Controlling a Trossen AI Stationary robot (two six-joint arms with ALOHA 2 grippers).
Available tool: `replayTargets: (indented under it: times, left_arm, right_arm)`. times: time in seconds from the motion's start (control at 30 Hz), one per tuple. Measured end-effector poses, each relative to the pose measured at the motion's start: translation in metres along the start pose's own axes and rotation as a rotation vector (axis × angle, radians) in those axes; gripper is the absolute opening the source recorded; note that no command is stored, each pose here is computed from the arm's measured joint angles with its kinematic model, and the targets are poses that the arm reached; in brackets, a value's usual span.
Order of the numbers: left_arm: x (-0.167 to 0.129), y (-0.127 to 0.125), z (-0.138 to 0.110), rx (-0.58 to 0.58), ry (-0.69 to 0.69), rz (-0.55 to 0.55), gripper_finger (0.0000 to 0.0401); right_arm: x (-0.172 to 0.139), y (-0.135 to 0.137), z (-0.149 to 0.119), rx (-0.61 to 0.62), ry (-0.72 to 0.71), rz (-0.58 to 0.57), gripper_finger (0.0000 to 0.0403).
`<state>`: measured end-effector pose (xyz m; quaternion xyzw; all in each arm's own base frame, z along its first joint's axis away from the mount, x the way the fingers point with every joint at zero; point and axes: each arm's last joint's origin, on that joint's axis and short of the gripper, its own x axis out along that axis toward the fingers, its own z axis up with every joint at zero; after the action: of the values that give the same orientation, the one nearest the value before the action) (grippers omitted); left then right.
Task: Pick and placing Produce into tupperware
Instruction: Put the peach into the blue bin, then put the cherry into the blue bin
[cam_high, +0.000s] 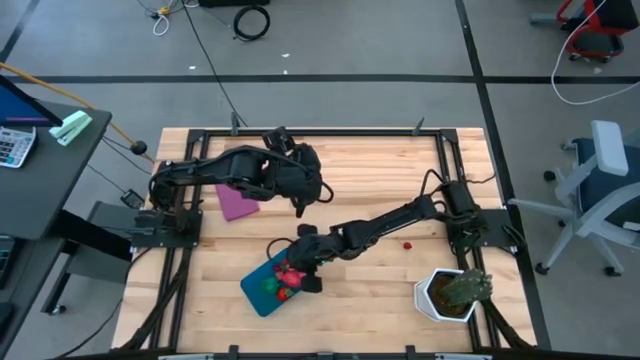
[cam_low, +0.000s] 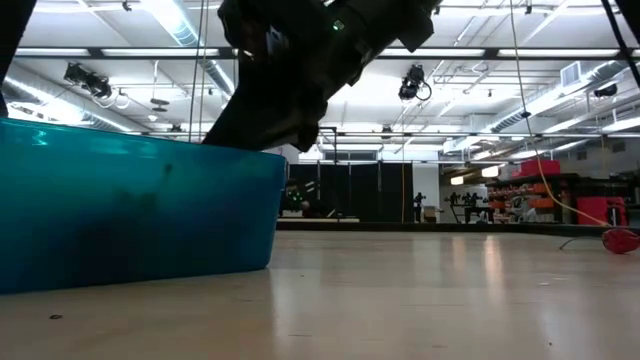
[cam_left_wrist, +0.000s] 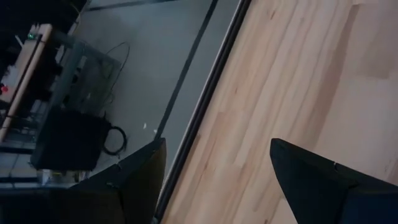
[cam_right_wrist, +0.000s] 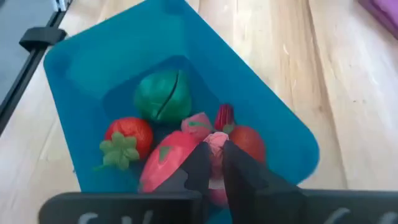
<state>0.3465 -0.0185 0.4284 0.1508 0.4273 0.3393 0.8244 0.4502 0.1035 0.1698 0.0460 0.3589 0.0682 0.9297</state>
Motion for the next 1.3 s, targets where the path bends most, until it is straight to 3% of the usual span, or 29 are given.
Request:
replayTargets:
  times: [0.13,0.43,0.63,1.03,1.3]
  left_arm:
    - [0.000,0.000,0.001,0.041,-0.008,-0.004,0.0291]
    - [-0.009,0.001,0.006,-0.069,-0.078,-0.027,0.0291]
    - [-0.022,0.012,0.009,-0.142,-0.147,-0.054,0.0291]
    - [-0.053,-0.019,0.005,-0.046,-0.177,-0.477,0.0291]
    - [-0.073,-0.035,0.001,-0.068,-0.194,-0.574,0.0291]
  right_arm:
    - [-0.002,0.001,0.001,-0.008,-0.005,0.000,0.0069]
    - [0.002,0.001,-0.006,-0.014,0.049,-0.009,0.0145]
    - [0.002,0.008,-0.008,-0.021,0.053,0.000,0.0166]
    - [-0.006,0.013,-0.005,-0.038,0.054,0.011,0.0165]
    - [-0.016,0.016,-0.002,-0.041,0.077,0.018,0.0165]
